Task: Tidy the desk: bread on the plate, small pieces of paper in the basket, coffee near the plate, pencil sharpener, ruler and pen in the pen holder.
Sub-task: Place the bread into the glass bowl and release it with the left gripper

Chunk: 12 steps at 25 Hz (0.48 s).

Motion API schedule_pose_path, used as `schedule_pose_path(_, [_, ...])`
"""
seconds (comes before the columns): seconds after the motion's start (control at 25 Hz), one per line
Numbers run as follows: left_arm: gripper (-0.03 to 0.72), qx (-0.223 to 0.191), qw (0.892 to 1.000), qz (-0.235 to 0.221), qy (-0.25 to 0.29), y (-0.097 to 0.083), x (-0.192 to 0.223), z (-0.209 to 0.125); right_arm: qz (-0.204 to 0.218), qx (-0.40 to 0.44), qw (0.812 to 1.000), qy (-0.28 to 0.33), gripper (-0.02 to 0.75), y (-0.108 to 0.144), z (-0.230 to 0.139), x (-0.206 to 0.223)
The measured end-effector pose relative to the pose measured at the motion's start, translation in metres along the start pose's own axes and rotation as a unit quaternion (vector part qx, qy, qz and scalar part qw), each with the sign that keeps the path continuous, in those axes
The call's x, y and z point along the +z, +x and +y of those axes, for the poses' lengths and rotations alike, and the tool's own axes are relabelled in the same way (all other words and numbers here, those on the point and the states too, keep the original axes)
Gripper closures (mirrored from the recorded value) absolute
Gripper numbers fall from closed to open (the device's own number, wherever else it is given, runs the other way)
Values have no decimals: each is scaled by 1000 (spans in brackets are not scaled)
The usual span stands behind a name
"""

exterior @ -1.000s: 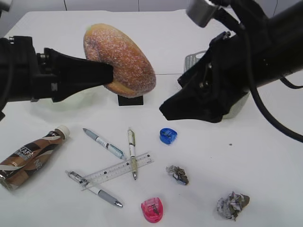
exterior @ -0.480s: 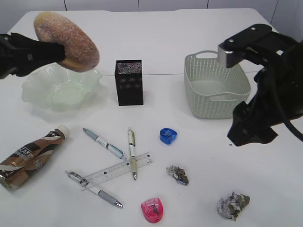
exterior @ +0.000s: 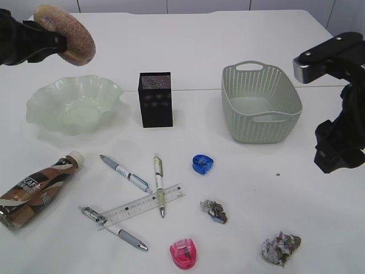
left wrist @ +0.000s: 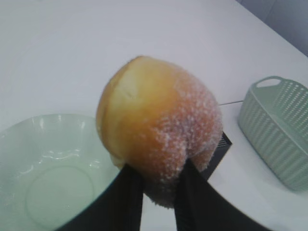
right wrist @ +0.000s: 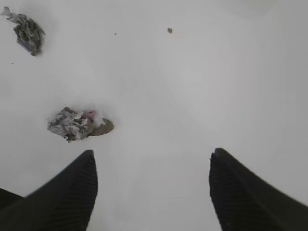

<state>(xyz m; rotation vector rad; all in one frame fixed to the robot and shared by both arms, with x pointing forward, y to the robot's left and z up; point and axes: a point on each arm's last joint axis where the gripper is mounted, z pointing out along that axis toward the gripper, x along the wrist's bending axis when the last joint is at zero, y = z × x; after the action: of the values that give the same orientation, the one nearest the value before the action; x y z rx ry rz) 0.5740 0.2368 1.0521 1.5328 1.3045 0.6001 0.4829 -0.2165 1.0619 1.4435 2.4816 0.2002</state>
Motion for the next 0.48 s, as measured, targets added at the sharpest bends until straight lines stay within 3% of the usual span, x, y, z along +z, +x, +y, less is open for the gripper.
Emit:
schedule_pose_path(0.36, [569, -16, 998, 29, 45, 26, 64, -16, -2, 3, 1000, 8, 206, -2, -2, 0])
schedule_pose_path(0.48, [570, -40, 996, 43, 64, 41, 76, -29, -4, 3, 1000, 8, 206, -3, -2, 0])
